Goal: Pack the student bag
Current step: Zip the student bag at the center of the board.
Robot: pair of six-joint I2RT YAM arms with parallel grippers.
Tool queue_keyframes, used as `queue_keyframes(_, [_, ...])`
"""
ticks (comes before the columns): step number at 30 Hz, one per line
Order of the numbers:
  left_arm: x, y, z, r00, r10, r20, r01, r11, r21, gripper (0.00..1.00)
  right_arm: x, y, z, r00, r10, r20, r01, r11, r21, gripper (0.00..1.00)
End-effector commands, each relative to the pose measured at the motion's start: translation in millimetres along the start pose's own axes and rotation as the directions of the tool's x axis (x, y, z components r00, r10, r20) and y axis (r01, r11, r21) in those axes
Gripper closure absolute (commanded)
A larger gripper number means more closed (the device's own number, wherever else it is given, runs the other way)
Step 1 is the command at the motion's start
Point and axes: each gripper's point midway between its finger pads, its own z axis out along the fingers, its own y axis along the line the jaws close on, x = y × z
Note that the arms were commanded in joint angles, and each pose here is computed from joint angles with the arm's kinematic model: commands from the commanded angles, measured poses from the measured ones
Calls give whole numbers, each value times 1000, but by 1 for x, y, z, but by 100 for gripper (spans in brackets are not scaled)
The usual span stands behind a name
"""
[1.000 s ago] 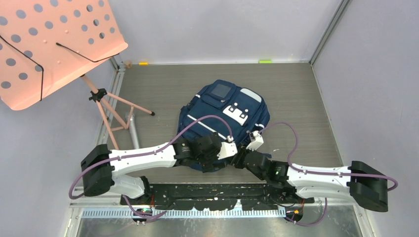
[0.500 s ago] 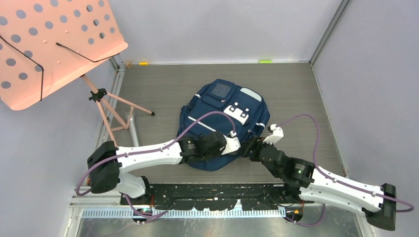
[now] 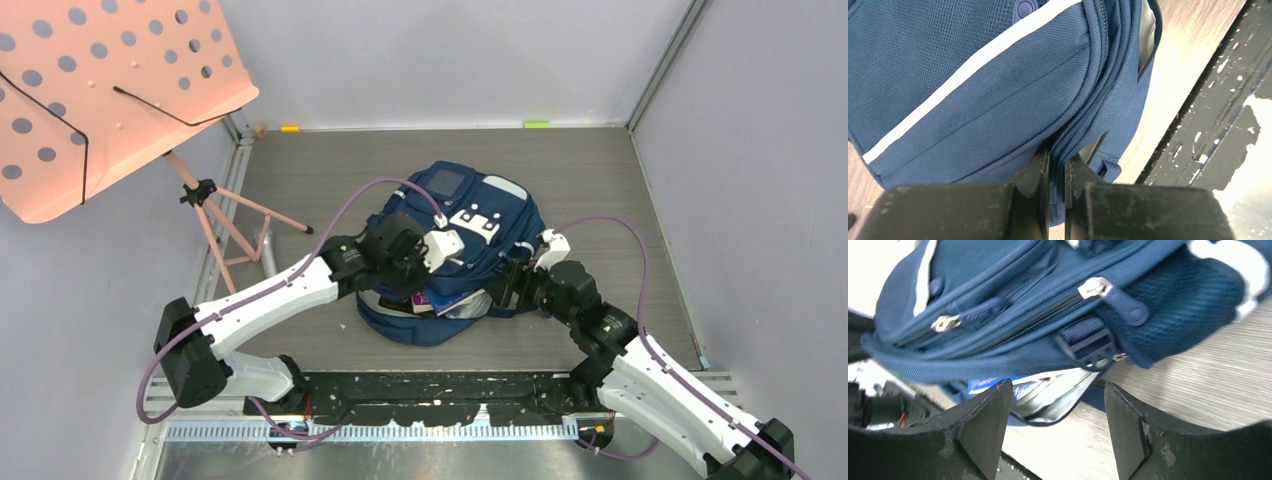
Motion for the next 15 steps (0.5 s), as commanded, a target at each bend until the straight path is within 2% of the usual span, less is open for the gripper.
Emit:
queue_keyframes(1, [-8, -3, -15, 994, -84, 63, 77, 991, 109, 100, 0, 36, -2, 993, -102, 54, 112, 961, -251, 26])
queue_keyframes(6, [-13, 13, -20, 984, -133, 122, 123, 989, 79, 100, -8, 25, 4, 980, -118, 159, 151, 965, -214, 26])
queue_keyframes(10, [-5, 33, -22, 975, -186, 123, 185, 983, 20, 100, -10, 9, 14, 974, -135, 183, 162, 977, -139, 35])
queue_keyframes(15, [-2, 39, -23, 970, -211, 121, 212, 977, 4, 100, -6, 3, 30, 972, -178, 157, 195, 975, -104, 46])
